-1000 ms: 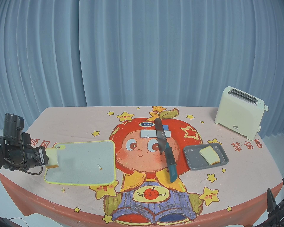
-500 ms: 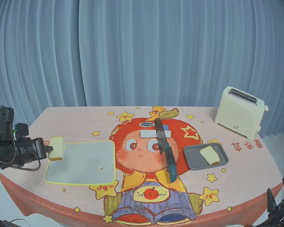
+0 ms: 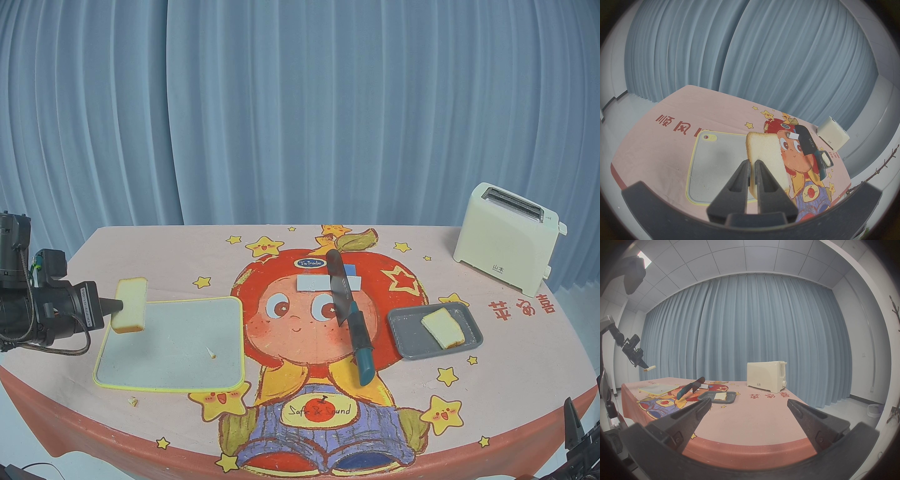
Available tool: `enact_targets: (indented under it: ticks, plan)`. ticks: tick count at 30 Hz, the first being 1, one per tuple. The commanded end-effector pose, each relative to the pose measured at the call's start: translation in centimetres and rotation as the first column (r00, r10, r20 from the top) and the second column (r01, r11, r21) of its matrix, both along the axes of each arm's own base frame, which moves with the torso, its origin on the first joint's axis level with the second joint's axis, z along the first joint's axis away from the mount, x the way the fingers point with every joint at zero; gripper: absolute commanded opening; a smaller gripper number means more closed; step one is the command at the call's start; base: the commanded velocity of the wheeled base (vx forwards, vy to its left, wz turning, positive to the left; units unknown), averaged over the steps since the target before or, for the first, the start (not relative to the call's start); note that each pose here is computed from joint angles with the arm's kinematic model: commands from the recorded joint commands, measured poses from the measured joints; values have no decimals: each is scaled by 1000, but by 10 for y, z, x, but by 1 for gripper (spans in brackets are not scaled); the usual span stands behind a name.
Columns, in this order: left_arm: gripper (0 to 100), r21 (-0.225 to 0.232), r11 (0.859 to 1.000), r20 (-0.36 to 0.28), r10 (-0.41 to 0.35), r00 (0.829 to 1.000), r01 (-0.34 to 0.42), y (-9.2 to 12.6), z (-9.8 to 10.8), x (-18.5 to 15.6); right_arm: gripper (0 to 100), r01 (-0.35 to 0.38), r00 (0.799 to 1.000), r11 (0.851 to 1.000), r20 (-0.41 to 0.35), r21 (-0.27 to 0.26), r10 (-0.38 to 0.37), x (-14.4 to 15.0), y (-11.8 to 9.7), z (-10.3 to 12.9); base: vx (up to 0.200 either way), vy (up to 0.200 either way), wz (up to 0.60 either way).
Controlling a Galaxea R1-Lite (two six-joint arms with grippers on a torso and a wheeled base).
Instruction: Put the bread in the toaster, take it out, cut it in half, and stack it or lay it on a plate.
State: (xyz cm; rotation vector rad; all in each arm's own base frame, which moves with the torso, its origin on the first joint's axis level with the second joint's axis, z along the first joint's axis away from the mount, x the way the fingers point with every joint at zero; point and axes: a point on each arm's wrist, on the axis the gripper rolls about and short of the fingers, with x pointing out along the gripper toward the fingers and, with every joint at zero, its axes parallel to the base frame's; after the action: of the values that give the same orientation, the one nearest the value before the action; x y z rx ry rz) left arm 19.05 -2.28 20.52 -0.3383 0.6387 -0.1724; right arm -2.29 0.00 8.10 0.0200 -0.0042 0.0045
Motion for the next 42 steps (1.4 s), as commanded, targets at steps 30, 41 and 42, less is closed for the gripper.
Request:
enact_targets:
  ticks: [30, 41, 42]
  plan:
    - [0, -10, 1000, 70, 12, 997, -11, 0, -12, 15, 100, 0, 1000, 1000, -1, 0, 0, 0, 0, -5, -80, 0, 0]
    - [0, -8, 1000, 77, 18, 997, -18, 0, -10, 15, 100, 0, 1000, 1000, -1, 0, 0, 0, 0, -5, 0, -36, 0]
    - [0, -7, 1000, 77, 20, 997, -19, 1, -10, 15, 100, 0, 1000, 1000, -1, 0, 0, 0, 0, -5, 0, -200, 0]
